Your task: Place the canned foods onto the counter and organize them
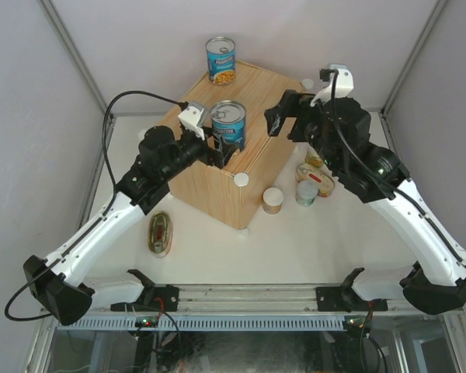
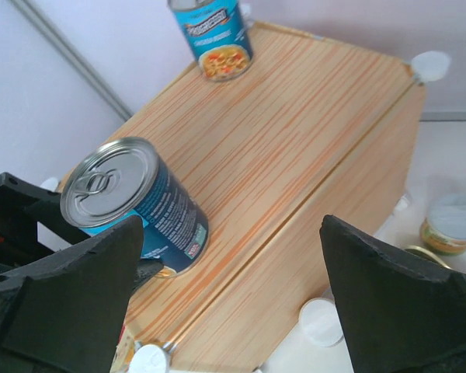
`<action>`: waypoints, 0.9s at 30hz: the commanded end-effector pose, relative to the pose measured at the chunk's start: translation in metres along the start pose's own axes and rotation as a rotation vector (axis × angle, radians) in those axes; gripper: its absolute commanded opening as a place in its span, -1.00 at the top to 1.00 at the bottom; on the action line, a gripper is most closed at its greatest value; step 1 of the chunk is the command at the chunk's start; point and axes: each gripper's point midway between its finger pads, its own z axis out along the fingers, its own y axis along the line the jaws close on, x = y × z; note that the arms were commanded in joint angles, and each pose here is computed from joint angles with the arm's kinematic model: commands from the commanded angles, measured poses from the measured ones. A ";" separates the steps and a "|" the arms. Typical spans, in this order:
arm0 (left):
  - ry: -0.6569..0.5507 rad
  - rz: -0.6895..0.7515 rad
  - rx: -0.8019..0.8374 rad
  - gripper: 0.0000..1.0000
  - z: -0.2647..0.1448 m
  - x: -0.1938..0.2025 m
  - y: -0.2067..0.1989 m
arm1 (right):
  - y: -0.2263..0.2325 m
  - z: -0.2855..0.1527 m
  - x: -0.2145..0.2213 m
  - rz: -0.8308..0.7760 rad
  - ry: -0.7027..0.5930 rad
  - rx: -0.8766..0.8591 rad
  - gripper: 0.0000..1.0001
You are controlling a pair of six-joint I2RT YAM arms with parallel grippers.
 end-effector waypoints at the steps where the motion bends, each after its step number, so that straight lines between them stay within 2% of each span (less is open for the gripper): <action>1: -0.140 0.042 0.012 -0.59 0.009 -0.055 -0.005 | -0.010 -0.009 -0.027 0.061 -0.092 -0.009 -0.87; 11: -0.151 0.061 0.031 -0.56 0.047 -0.066 -0.005 | -0.043 -0.015 -0.023 0.081 -0.101 0.035 -0.86; 27: -0.194 0.077 0.011 -0.58 0.131 -0.085 0.009 | -0.087 -0.059 0.023 0.104 -0.100 0.116 -0.84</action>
